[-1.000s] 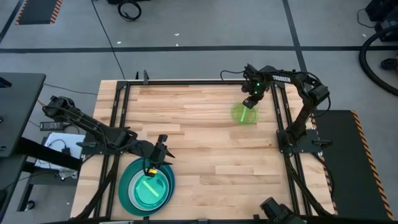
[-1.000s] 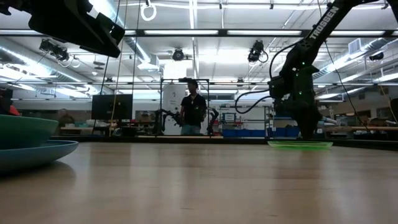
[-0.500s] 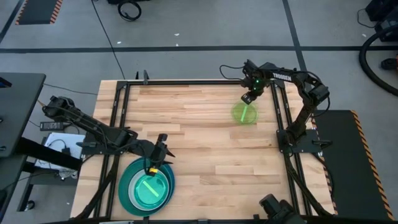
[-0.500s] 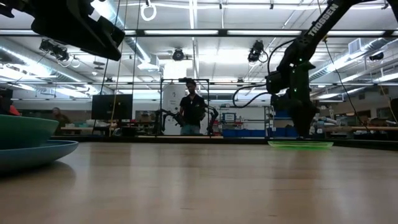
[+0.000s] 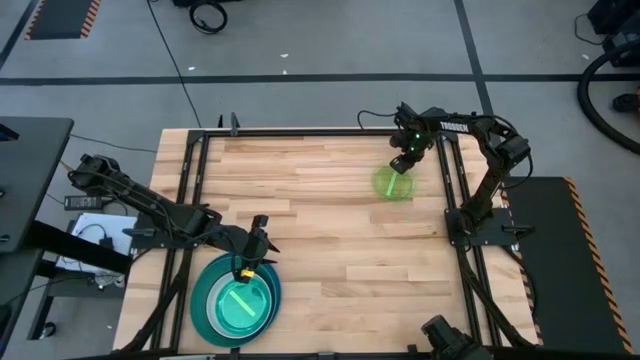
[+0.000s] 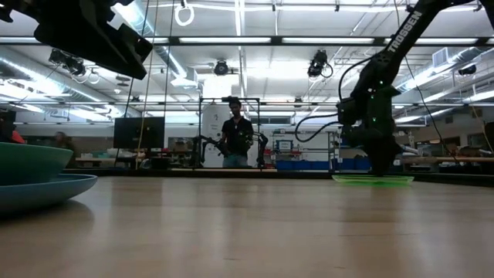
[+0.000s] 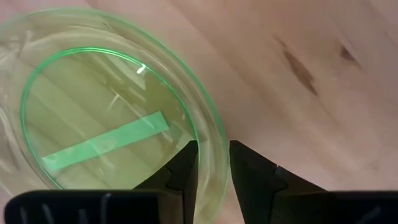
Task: Stack plastic plates
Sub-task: Stack the light green plate on top of the light green plate
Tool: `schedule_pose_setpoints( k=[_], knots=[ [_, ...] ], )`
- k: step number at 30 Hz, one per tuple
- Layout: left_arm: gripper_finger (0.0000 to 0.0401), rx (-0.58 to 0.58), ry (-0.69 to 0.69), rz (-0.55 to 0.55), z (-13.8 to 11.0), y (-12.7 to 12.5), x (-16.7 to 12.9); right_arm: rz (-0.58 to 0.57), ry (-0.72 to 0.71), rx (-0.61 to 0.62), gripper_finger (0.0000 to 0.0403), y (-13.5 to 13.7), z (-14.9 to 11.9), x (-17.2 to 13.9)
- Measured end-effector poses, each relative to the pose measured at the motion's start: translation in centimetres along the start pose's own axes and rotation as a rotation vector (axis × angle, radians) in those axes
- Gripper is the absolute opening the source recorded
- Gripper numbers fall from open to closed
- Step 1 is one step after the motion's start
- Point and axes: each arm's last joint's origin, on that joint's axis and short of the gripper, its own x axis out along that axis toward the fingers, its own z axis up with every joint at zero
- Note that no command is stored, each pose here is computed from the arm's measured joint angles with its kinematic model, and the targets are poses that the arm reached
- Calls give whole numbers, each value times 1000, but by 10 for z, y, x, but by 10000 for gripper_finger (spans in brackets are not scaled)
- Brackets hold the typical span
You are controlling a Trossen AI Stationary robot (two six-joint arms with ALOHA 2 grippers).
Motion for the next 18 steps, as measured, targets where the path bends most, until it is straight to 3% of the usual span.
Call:
schedule_pose_setpoints(
  k=[10,18],
  knots=[
    [141,0,-1,0,0,0,0,24,-44,-7,89,0,3,1],
    [141,-13,1,-1,0,0,0,16,-66,-9,17,0,5,1]
  ],
)
